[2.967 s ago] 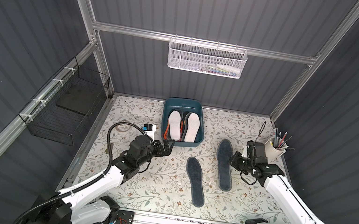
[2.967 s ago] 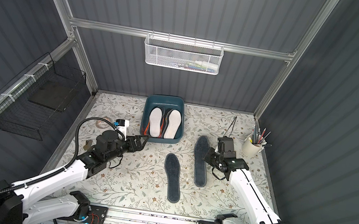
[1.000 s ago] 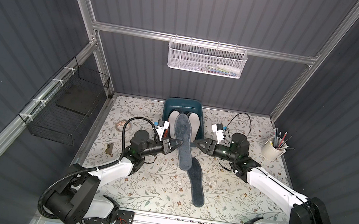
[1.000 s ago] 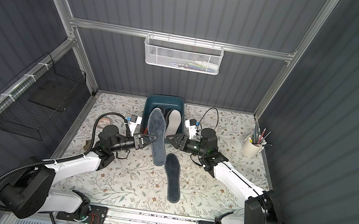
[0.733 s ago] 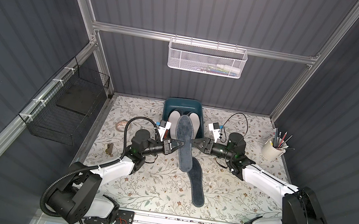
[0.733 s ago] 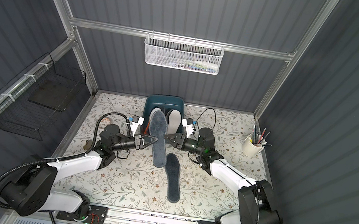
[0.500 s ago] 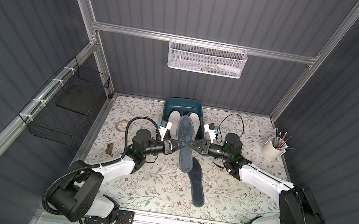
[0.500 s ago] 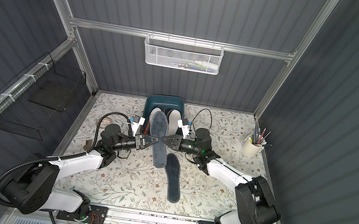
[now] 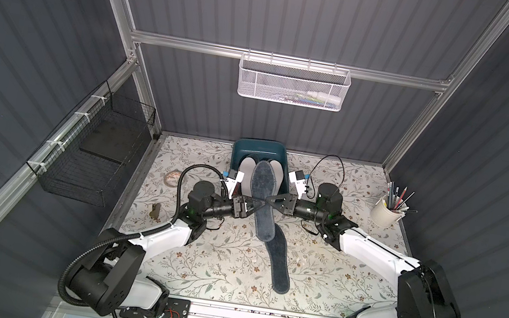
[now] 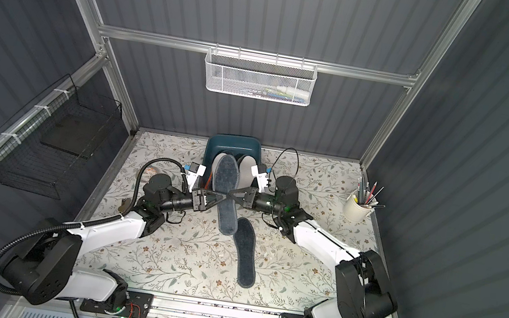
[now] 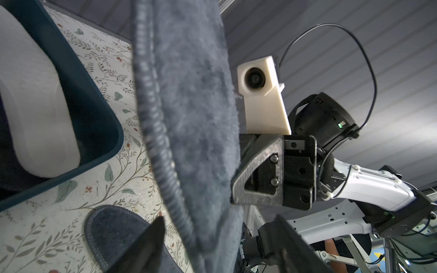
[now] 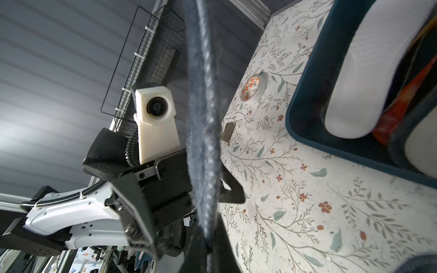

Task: Put the insoles into the storage box
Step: Place the insole in the storage box.

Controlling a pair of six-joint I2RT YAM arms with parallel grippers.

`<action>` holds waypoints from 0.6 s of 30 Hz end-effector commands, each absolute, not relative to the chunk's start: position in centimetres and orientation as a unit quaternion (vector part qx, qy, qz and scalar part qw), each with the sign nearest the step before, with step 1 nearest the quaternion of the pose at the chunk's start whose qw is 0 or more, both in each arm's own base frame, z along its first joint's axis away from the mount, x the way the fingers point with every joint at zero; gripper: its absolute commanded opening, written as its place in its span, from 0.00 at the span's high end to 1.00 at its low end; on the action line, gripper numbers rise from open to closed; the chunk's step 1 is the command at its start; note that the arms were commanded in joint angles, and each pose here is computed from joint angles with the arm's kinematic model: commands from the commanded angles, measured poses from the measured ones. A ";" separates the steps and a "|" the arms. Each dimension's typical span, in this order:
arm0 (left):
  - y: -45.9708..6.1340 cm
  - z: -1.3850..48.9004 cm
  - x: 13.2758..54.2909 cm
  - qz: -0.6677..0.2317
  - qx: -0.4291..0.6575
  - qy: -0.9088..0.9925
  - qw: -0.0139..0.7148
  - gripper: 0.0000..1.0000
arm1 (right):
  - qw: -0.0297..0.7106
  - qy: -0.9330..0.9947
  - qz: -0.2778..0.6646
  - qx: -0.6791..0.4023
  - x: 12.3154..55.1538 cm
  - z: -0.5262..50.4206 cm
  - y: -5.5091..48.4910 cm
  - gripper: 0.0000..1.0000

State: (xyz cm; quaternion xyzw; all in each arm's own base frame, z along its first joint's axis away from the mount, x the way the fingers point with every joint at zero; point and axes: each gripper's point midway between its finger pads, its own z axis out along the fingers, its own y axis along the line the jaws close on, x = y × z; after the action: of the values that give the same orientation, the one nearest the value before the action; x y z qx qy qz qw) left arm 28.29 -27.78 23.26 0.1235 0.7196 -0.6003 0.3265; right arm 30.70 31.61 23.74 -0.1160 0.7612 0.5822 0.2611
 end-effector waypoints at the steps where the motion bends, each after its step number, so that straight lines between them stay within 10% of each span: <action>1: -26.7 25.1 28.7 -0.567 0.126 0.724 0.371 0.00 | 0.295 0.768 0.556 -0.117 32.5 25.2 30.8 1.00; 18: -12.5 19.3 27.6 -0.239 -0.082 0.854 0.454 0.00 | 0.297 0.803 0.511 -0.081 45.0 24.3 34.7 1.00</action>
State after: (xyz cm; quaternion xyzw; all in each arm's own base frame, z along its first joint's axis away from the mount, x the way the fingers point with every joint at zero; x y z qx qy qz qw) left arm 28.26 -14.79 21.68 -0.0676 0.8286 -0.3036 0.4654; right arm 43.90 34.39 23.70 -0.0866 0.8043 0.5110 0.2906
